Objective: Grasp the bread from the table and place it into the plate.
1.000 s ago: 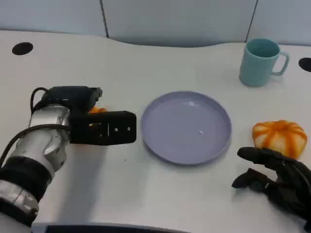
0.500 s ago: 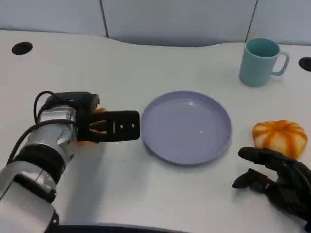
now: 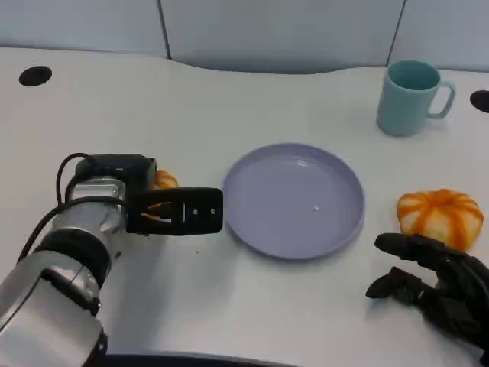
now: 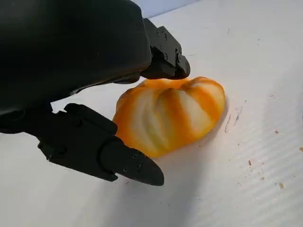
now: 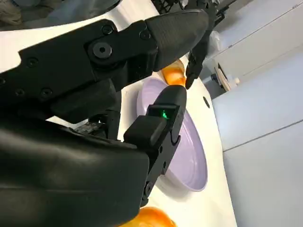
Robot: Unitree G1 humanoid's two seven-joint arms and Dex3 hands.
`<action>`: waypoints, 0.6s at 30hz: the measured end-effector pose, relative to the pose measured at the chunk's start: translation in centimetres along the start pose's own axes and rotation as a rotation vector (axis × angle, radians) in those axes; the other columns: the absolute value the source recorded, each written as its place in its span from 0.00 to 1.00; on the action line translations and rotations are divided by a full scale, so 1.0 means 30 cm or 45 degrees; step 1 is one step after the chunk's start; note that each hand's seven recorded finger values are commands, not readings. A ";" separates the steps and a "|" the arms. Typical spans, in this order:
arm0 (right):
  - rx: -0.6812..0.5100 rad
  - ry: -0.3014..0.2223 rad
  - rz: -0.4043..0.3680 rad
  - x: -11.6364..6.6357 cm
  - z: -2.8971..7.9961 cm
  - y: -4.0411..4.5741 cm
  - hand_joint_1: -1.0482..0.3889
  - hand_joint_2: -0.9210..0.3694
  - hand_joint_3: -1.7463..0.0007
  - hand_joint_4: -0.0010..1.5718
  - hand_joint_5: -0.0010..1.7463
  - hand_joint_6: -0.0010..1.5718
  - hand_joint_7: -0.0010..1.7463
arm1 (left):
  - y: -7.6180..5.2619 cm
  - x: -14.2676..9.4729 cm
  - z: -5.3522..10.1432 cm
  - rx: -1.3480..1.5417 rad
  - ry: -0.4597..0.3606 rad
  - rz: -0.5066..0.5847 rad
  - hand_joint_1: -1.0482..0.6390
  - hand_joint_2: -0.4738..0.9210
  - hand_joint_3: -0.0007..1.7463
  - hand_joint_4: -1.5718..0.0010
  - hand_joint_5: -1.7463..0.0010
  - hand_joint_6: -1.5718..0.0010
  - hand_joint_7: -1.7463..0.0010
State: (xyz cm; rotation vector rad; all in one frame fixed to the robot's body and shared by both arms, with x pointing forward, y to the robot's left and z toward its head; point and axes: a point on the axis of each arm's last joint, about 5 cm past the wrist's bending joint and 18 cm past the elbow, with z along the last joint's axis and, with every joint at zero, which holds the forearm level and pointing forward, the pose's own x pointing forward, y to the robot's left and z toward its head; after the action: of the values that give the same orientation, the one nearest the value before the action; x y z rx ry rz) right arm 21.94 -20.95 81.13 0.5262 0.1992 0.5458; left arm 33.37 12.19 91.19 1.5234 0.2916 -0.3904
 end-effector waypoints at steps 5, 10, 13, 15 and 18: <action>0.000 0.000 0.001 -0.002 0.000 -0.001 0.43 0.00 0.96 0.36 0.66 0.53 0.19 | -0.009 0.000 -0.005 0.004 0.002 0.005 0.41 0.90 0.01 0.92 0.96 0.83 1.00; 0.000 0.001 0.005 -0.003 0.000 -0.002 0.43 0.00 0.96 0.36 0.66 0.53 0.19 | -0.014 0.000 -0.004 0.011 -0.005 -0.004 0.41 0.90 0.00 0.92 0.96 0.83 1.00; -0.001 0.000 0.006 -0.003 0.000 -0.002 0.42 0.00 0.96 0.36 0.66 0.53 0.18 | -0.015 0.000 -0.003 0.012 -0.006 -0.005 0.40 0.91 0.01 0.92 0.96 0.84 1.00; -0.004 -0.003 0.009 -0.005 -0.002 -0.003 0.42 0.00 0.96 0.37 0.66 0.53 0.18 | -0.019 0.000 -0.003 0.008 -0.005 -0.010 0.41 0.91 0.01 0.91 0.96 0.83 1.00; -0.008 -0.008 0.012 -0.007 -0.003 -0.004 0.43 0.00 0.95 0.37 0.65 0.53 0.18 | -0.027 0.000 0.003 0.008 -0.005 0.007 0.39 0.92 0.00 0.89 0.96 0.82 0.99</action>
State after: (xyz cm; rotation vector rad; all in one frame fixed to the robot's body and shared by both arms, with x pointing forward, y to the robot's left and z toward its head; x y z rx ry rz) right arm 21.79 -21.11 81.01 0.5232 0.1893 0.5535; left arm 33.02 12.10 90.45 1.5290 0.2834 -0.3904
